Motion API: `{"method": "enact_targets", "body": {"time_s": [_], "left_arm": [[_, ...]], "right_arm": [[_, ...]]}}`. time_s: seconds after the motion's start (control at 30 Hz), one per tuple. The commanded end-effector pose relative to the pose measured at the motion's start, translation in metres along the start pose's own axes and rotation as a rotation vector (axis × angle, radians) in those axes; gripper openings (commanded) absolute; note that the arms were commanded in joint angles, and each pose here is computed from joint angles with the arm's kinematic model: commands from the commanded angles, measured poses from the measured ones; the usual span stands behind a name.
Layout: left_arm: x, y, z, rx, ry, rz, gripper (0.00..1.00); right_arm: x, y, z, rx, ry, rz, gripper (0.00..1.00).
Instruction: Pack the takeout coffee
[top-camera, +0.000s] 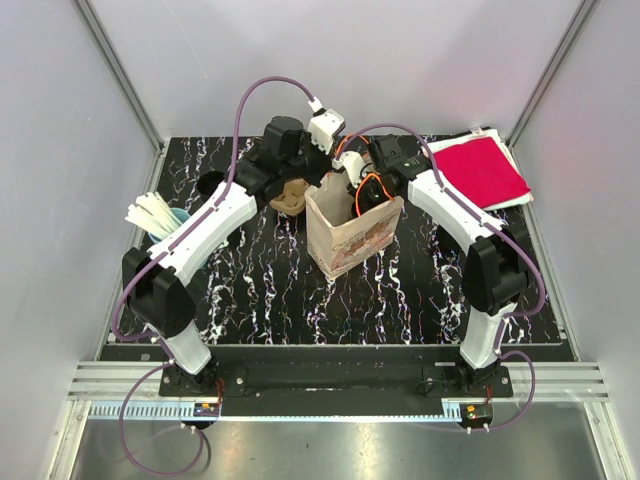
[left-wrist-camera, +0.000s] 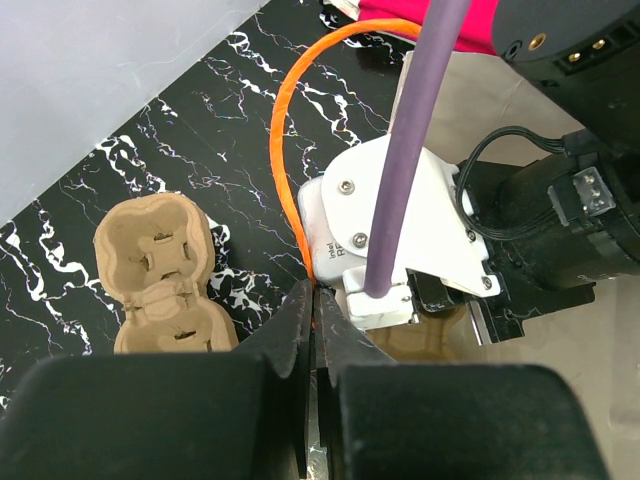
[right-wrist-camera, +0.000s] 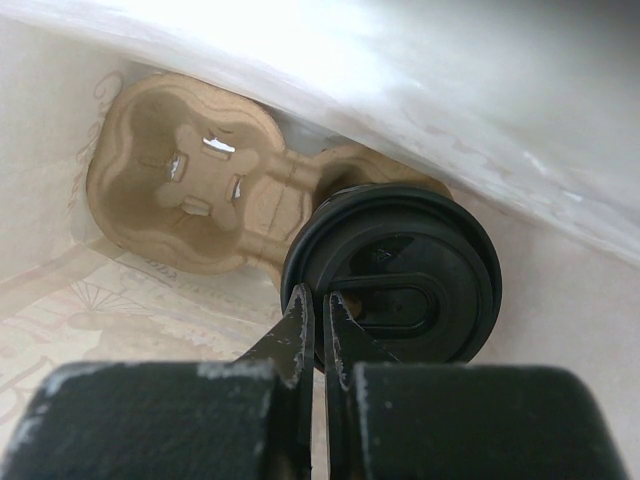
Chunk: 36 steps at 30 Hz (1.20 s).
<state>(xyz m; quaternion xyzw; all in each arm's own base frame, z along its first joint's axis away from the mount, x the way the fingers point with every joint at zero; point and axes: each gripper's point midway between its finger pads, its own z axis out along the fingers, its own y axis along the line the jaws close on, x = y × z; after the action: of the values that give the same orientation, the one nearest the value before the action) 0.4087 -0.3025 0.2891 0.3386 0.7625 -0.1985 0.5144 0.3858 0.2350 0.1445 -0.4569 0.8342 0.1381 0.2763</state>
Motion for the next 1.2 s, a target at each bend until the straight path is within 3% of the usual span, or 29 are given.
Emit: {"method": "enact_targets", "body": {"time_s": [0.0,1.17], "left_arm": [[-0.0314,-0.0079,-0.0112,0.028,-0.082,0.013,0.0],[-0.0322,-0.0083,-0.0114,0.031,-0.084,0.017,0.0]], "right_arm": [[0.001,0.0007,0.0098,-0.007,0.002,-0.032,0.0],[0.0042,-0.006,0.0187,0.012,0.014,-0.04,0.0]]}}
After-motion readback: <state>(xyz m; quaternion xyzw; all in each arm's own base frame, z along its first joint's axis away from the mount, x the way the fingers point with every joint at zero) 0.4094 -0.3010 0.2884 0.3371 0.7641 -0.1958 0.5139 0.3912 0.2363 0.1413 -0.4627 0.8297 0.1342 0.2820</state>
